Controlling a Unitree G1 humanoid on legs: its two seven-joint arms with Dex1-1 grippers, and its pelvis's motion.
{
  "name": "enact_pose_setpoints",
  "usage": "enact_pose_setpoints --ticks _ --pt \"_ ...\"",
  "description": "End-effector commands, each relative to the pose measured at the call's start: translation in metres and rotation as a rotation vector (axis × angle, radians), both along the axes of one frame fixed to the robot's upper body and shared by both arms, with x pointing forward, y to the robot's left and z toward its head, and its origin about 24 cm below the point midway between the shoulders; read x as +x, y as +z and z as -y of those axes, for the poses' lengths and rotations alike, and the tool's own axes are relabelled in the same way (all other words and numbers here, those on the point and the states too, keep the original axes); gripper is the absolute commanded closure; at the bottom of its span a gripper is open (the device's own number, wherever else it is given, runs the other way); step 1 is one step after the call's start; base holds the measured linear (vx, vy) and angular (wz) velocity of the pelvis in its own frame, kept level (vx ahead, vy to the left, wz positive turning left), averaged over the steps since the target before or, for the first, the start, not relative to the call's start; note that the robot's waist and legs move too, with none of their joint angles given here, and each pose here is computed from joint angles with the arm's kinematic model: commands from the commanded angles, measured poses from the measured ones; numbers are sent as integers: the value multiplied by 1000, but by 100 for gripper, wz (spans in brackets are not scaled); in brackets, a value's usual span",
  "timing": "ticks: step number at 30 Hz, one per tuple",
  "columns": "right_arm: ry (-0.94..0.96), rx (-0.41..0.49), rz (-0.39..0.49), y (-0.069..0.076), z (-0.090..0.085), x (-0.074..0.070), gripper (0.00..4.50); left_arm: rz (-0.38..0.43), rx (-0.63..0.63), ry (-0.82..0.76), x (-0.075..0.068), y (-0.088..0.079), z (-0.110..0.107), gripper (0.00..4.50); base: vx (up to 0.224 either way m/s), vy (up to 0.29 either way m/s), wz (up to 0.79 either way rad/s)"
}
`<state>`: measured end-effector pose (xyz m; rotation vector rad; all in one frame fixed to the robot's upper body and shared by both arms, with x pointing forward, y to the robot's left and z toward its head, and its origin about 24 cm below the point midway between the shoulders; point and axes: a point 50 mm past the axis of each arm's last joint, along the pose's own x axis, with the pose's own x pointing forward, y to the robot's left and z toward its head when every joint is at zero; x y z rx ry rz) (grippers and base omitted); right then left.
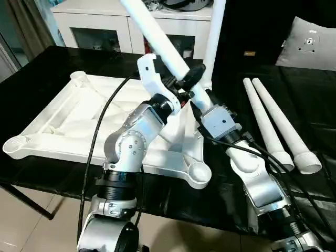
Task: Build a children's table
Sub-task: Pick table leg
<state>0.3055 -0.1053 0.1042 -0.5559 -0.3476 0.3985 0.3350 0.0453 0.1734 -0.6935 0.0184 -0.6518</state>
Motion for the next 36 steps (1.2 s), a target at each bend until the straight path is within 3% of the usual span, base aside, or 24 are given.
enact_pose_setpoints --ticks 1,2,4,6,7,13,16,17,23,26,28,32,34,36 --pt "-4 5 13 5 1 2 266 -30 -41 27 2 2 3 257 0 0 0" --pt "-5 4 13 5 1 2 266 -30 -28 46 3 2 1 257 0 0 0" --pt "-3 10 10 4 1 2 266 175 332 56 4 0 -2 257 0 0 0" --pt "-3 10 10 4 1 2 266 175 332 56 4 0 -2 258 0 0 0" --pt "0 14 7 4 1 2 266 221 423 40 3 -3 -2 258 0 0 0" --pt "28 44 -26 -2 0 0 266 310 608 19 4 -16 -16 263 0 0 0" --pt "41 63 -66 -11 -1 -2 266 345 541 7 1 -11 -18 263 0 0 0" --pt "49 69 -97 -17 -2 -2 266 368 418 -36 -6 -3 -14 263 0 0 0" --pt "37 132 -130 -21 -2 -1 266 308 99 -140 -24 4 -3 263 0 0 0" --pt "40 132 -127 -19 -2 -1 266 283 79 -129 -24 0 -3 263 0 0 0" --pt "46 130 -120 -16 -3 0 266 257 163 -80 -17 -9 -7 263 0 0 0" --pt "59 138 -127 -16 -4 0 266 243 196 -41 -11 -11 -13 263 0 0 0" --pt "92 187 -149 -13 -6 0 210 239 225 -9 -7 -9 -19 263 0 0 0" --pt "126 218 -170 -11 -8 -1 210 237 240 21 -3 -6 -24 263 0 0 0"
